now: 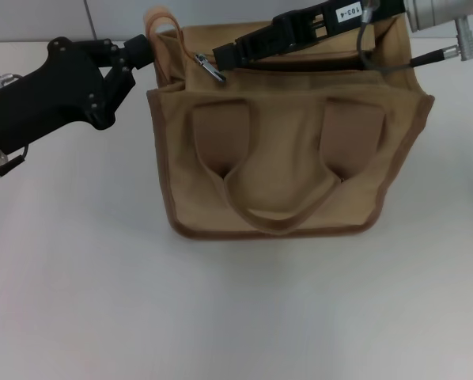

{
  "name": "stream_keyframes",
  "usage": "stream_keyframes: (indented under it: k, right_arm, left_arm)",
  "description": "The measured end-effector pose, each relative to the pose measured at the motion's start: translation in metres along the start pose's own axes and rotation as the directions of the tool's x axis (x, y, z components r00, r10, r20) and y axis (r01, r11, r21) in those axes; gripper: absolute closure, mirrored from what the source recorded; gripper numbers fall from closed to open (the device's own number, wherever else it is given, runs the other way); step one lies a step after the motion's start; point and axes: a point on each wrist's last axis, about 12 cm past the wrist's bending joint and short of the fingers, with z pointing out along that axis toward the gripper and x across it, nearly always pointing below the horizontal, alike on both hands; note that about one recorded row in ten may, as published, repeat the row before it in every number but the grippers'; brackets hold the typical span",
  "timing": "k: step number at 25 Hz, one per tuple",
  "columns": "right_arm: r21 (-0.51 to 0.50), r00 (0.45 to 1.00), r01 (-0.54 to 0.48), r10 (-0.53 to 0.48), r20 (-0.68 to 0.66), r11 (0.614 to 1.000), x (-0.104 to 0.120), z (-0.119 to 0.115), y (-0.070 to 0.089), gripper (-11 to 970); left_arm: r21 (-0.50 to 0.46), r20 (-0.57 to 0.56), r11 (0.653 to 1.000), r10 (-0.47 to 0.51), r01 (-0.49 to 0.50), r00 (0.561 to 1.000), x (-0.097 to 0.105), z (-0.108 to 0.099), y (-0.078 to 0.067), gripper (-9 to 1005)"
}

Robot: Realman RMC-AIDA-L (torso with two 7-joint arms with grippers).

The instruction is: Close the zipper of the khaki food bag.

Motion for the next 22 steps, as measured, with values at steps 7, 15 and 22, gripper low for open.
stream_keyframes:
  k: [7,15,22]
  right_arm:
    - [0.014,1.000,-0.005,0.005,-0.026,1.000,-0.001,0.008,0.001,665]
    - [0.022,0.999,0.004,-0.003,-0.052,1.000,-0.004,0.027,0.006,667]
    - [0.041,0.999,0.000,0.002,-0.048,0.999,-0.002,0.034,0.004,688]
  left_arm:
    - [0.009,0.006,1.000,0.004,-0.004,1.000,0.000,0.002,-0.001,997]
    - [0.030,0.013,0.999,0.010,-0.010,1.000,-0.002,0.009,-0.002,997]
    - [0.046,0.021,0.999,0.013,-0.014,1.000,-0.004,0.015,-0.002,997]
